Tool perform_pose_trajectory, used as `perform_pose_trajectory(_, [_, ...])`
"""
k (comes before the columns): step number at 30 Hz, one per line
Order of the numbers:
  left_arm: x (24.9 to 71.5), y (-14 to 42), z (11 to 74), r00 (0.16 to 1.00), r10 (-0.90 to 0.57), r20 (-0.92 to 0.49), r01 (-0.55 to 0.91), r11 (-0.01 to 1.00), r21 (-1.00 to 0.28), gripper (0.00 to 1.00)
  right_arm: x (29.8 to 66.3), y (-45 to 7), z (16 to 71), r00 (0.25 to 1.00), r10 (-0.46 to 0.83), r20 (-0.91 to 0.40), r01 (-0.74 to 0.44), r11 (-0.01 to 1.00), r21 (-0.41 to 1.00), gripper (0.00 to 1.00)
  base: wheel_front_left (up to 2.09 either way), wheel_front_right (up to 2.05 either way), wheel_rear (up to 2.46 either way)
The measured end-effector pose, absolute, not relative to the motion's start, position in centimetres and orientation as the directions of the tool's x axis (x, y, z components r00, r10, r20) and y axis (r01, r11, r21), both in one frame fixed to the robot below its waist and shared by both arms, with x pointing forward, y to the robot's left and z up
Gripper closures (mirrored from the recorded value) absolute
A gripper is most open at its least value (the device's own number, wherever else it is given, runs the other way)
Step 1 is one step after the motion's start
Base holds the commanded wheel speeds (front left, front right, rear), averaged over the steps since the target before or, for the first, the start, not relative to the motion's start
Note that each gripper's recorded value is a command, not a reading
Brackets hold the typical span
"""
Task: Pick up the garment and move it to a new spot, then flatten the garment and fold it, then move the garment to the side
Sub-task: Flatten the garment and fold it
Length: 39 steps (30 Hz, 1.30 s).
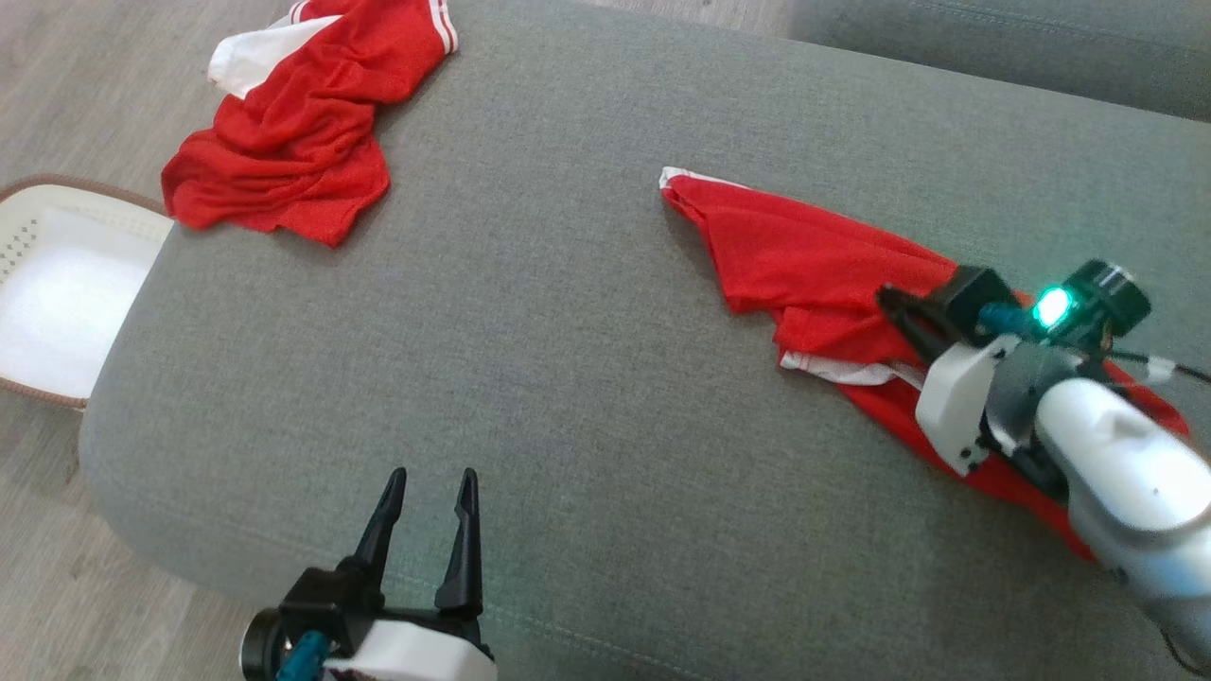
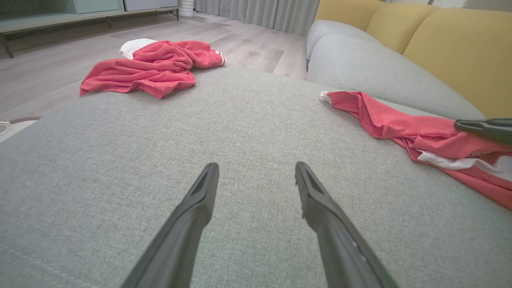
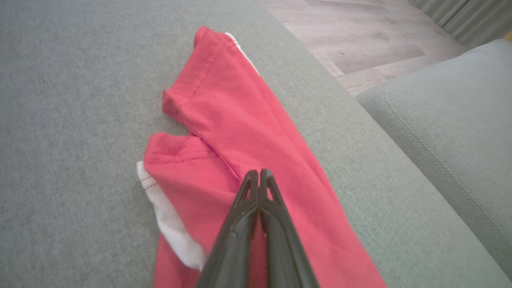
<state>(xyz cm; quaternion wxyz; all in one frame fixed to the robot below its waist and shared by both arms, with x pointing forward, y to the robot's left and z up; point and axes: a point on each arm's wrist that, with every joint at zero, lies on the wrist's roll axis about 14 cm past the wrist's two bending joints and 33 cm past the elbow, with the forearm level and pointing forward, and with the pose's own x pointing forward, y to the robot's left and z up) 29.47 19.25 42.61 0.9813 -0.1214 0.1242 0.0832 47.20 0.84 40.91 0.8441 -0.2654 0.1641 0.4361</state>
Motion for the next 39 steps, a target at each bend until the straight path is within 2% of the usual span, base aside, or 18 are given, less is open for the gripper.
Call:
perform_pose_trajectory(7, [29.6,18.8,42.2,0.955,0.119,-0.273,-0.183,0.957,-0.223,0.0,51.0,0.4,43.5,0.641,0.629,-0.44,-0.765,0.572,-0.297,1.0,0.0,0.0,0.0])
perform_pose_trajectory(10, [29.8,18.7,42.1,0.954,0.115,-0.275,-0.18,0.958,-0.223,0.0,52.4,-0.7,43.3,0.674,0.587,-0.448,-0.731,0.619,-0.288,1.0,0.0,0.0,0.0])
perform_pose_trajectory(11, [29.9,18.6,42.1,0.955,0.113,-0.275,-0.178,0.958,-0.226,0.0,52.9,-1.2,43.1,0.687,0.569,-0.452,-0.715,0.643,-0.276,0.65,0.0,0.0,0.0])
perform_pose_trajectory(12, [30.0,18.5,42.1,0.955,0.111,-0.274,-0.177,0.958,-0.228,0.0,53.3,-1.7,43.0,0.699,0.554,-0.452,-0.699,0.664,-0.266,0.0,0.0,0.0,0.0])
perform_pose_trajectory(20, [31.1,18.2,42.5,0.963,0.087,-0.255,-0.146,0.965,-0.22,0.0,53.6,-2.7,43.2,0.75,0.531,-0.395,-0.638,0.739,-0.217,0.0,0.0,0.0,0.0])
perform_pose_trajectory(27, [32.2,16.4,43.3,0.976,0.013,-0.219,-0.064,0.971,-0.229,0.0,53.7,-5.4,47.0,0.837,0.497,-0.228,-0.537,0.825,-0.175,0.0,0.0,0.0,0.0])
perform_pose_trajectory(31, [33.1,15.4,44.4,0.984,-0.032,-0.177,-0.008,0.975,-0.22,0.0,51.6,-7.7,47.5,0.879,0.444,-0.172,-0.465,0.879,-0.106,0.0,0.0,0.0,0.0])
perform_pose_trajectory(39, [33.2,14.1,46.2,0.988,-0.095,-0.119,0.068,0.975,-0.211,0.0,44.5,-12.4,46.0,0.941,0.304,-0.15,-0.308,0.951,-0.003,0.0,0.0,0.0,0.0])
